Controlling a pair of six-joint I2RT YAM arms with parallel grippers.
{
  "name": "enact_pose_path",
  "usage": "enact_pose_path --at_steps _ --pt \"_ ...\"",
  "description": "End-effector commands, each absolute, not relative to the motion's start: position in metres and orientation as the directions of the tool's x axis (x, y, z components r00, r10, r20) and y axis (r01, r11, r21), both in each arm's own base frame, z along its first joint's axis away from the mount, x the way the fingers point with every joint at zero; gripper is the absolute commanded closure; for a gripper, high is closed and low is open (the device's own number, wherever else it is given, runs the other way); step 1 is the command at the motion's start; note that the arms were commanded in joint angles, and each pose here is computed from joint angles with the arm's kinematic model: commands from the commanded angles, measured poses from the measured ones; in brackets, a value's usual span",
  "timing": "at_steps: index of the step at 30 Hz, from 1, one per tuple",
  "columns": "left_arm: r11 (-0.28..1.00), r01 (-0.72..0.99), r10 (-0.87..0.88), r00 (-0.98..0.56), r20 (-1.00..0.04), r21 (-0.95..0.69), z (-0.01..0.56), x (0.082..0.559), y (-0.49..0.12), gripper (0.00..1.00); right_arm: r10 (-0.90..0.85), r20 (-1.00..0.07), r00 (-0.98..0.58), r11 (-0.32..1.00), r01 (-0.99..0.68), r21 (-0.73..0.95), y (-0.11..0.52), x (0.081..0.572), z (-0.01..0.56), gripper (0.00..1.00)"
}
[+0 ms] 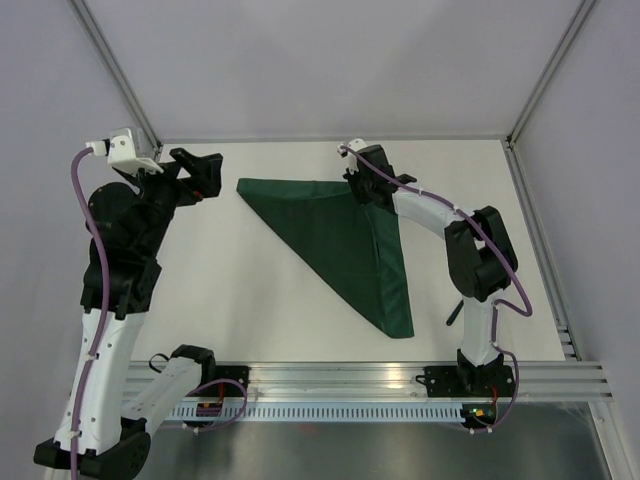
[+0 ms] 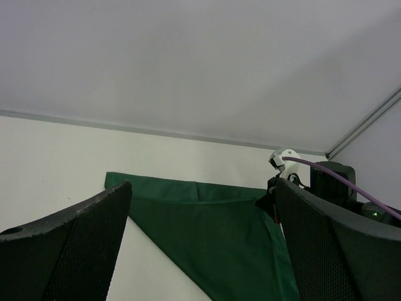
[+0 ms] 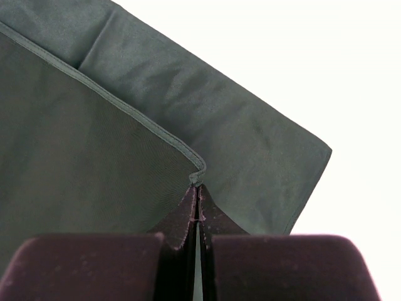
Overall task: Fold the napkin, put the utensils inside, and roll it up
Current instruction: Fold the napkin
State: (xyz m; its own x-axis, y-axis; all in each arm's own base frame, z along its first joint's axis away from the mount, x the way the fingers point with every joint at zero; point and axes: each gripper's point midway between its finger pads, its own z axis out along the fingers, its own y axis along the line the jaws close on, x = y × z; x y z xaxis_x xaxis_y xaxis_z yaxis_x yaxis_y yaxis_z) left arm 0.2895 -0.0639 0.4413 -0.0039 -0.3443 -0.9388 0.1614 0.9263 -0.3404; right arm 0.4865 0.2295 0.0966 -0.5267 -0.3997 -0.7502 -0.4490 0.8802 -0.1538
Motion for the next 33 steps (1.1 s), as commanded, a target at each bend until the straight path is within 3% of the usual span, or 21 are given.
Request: enact_pose_path --at_steps 1,33 --pt "0.908 0.198 -0.378 0.012 -0.926 -0.368 0.449 0.290 -0.070 0.00 -0.357 -0.802 -0.479 0.898 -0.413 -0.152 0.222 0.493 0.131 1.00" --pt "0.906 0.197 -0.381 -0.010 -0.925 -0.375 0.442 0.300 -0.073 0.00 -0.259 -0.805 -0.534 0.948 -0.301 -0.105 0.172 0.520 0.114 0.99"
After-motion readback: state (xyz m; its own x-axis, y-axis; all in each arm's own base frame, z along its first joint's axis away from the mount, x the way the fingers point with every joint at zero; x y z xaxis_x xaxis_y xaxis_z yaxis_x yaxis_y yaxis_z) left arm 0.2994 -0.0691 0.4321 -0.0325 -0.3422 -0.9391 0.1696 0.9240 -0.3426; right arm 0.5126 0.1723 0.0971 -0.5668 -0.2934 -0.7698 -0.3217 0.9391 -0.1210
